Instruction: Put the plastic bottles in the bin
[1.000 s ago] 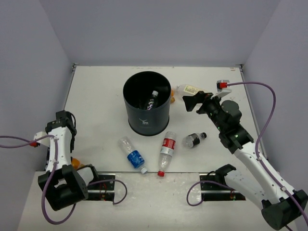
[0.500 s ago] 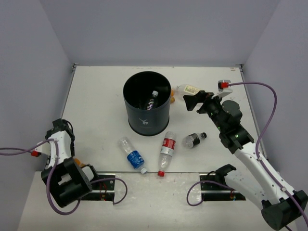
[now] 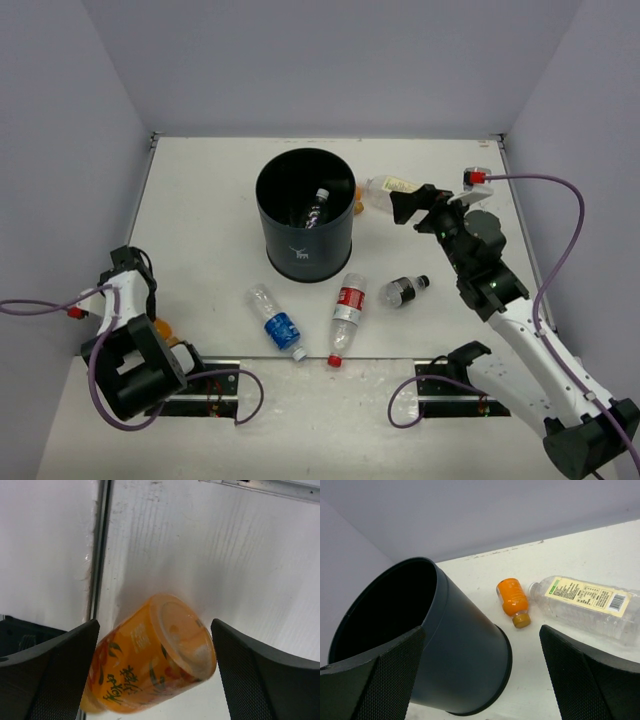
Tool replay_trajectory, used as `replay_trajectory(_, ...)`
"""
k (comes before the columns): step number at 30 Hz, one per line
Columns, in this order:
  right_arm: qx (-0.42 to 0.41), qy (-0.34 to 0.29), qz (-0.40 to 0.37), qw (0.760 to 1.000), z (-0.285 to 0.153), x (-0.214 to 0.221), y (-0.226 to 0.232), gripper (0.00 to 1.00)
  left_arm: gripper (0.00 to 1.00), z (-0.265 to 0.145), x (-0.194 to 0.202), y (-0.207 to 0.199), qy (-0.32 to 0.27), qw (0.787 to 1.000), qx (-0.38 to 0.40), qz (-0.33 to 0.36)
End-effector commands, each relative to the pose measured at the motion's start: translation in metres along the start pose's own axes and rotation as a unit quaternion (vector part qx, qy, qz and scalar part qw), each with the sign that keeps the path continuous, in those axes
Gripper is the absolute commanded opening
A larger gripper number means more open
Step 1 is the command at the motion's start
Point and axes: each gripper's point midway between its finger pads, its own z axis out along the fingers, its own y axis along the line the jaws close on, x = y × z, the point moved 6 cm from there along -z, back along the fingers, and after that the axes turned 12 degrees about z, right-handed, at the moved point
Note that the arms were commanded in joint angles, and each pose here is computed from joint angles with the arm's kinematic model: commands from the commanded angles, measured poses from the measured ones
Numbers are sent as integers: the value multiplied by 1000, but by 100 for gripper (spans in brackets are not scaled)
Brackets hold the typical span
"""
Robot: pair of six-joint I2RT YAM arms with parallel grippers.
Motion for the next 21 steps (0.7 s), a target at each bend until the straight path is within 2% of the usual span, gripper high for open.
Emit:
replay_trajectory(1,14,-54,10,998,-7,-16,-2,99,89,9,3,-15,3,999,41,16)
replay_trajectory(5,18,-62,12,998,-9,-18,-4,99,68,14,8,-16,11,999,40,27)
replay_trajectory(10,19,-61,14,998,-9,-18,-5,99,58,11,4,-14,-3,999,48,25)
replay_trajectory(13,20,-61,14,998,-8,-18,-5,99,44,9,3,-14,-8,998,64,24)
replay_trajectory(14,20,-61,14,998,-8,-18,-5,99,42,7,2,-15,-10,997,70,22)
replay_trajectory(19,24,-61,14,998,-8,-17,-6,99,0,-2,0,-20,-20,993,111,28)
replay_trajectory(21,24,-61,14,998,-8,-17,-6,99,0,-6,-3,-22,-30,992,121,30)
